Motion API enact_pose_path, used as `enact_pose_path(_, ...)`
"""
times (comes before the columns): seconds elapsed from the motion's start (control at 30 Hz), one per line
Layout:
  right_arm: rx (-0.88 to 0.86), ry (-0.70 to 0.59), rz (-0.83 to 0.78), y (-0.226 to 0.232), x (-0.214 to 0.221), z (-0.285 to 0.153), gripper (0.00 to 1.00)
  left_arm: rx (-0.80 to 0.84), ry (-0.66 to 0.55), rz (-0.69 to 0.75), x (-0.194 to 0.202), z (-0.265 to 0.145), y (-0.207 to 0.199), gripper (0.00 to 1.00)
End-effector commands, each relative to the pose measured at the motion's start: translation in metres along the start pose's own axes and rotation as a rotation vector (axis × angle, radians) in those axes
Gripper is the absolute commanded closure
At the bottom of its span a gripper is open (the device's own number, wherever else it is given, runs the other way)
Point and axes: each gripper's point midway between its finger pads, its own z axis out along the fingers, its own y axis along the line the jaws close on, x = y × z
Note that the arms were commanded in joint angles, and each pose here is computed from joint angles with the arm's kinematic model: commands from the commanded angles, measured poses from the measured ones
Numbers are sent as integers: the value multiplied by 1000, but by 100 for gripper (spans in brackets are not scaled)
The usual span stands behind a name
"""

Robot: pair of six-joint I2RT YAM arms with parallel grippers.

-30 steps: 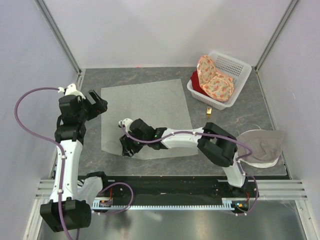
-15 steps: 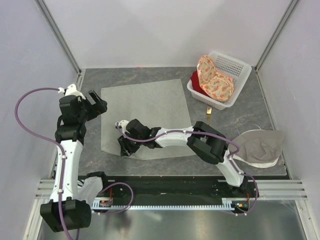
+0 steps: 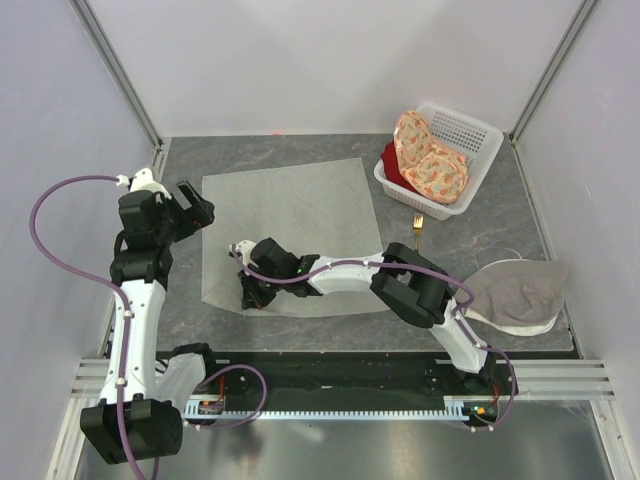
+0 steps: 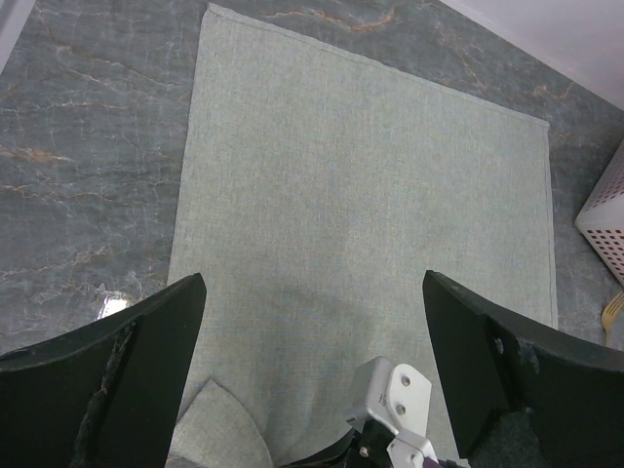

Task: Fold the napkin, place the utensils inside, and roll it up
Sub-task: Fold the napkin

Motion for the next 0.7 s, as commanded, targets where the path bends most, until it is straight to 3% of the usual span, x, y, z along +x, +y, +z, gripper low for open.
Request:
enact_pose_path(0.0,-45,-90,-21,14,-31,-1,100,10,-45,41,-11,-1,-1,0)
enact_pose_path(0.3,128,-276,6,-25,-79,-62,100,20,-46,45,-10,-3,-3,0)
enact_pose_path(0.47,247,-302,64,-69,-66,-103,100,27,-44,43,-10,-2,-4,0)
enact_pose_path(0.67,259,-192,94,-84,-25,-107,100,38,-33,38,-8,-1,-6,0)
